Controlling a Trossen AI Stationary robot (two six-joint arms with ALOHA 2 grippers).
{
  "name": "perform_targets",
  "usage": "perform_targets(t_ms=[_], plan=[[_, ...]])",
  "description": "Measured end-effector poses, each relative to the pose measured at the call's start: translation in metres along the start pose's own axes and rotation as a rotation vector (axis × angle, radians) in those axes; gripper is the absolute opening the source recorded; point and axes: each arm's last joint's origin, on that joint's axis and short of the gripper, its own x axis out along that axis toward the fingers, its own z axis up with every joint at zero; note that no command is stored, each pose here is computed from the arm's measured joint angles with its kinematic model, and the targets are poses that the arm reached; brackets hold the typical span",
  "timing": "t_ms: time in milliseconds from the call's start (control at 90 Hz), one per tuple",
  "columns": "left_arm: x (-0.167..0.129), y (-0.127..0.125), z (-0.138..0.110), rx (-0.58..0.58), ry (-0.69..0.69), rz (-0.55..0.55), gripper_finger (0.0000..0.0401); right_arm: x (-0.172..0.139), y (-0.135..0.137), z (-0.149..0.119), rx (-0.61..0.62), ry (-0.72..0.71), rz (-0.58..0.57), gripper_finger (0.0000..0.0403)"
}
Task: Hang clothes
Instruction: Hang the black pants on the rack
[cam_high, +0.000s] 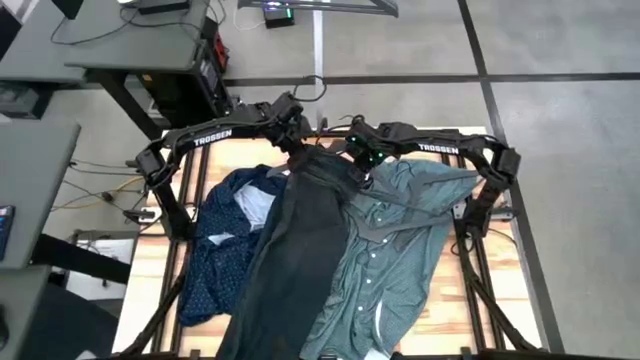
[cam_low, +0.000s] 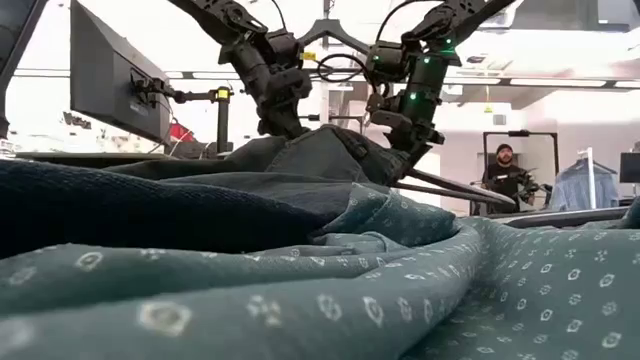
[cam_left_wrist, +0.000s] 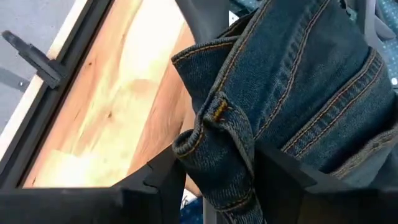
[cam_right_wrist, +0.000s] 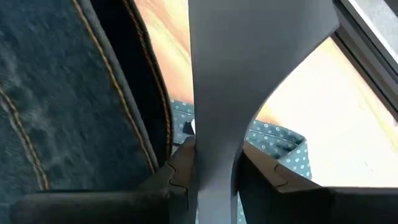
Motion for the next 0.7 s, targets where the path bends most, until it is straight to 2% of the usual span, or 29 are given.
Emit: perform_targets(t_ms=[167, 300, 478, 578, 622, 700], plan=[[-0.005, 0.003, 0.007, 0.047, -0.028, 0.052, 0.0150, 0.000, -0.003, 0.000, 0.013, 0.002, -0.004, 0.0066], [-0.014, 0.000, 0.016, -0.020, -0.101, -0.116, 0.0150, 0.000, -0.004, 0.000, 0.015, 0.002, -0.004, 0.0066], [-0.015, -0.001, 0.012, -0.114, -0.067, -0.209, 0.0150, 0.001, -0.006, 0.001, 0.020, -0.006, -0.003, 0.0066], [-0.018, 0.003, 0.010, -0.170, -0.067, -0.314, 0.0150, 0.000, -0.005, 0.002, 0.020, -0.011, -0.002, 0.0066], [-0.019, 0.006, 0.007, -0.192, -0.043, -0.298, 0.0150, 0.000, -0.005, 0.002, 0.020, -0.013, -0.002, 0.0066], [-0.019, 0.011, 0.000, -0.175, 0.031, -0.163, 0.0150, 0.001, -0.006, 0.002, 0.017, -0.015, -0.003, 0.0066]])
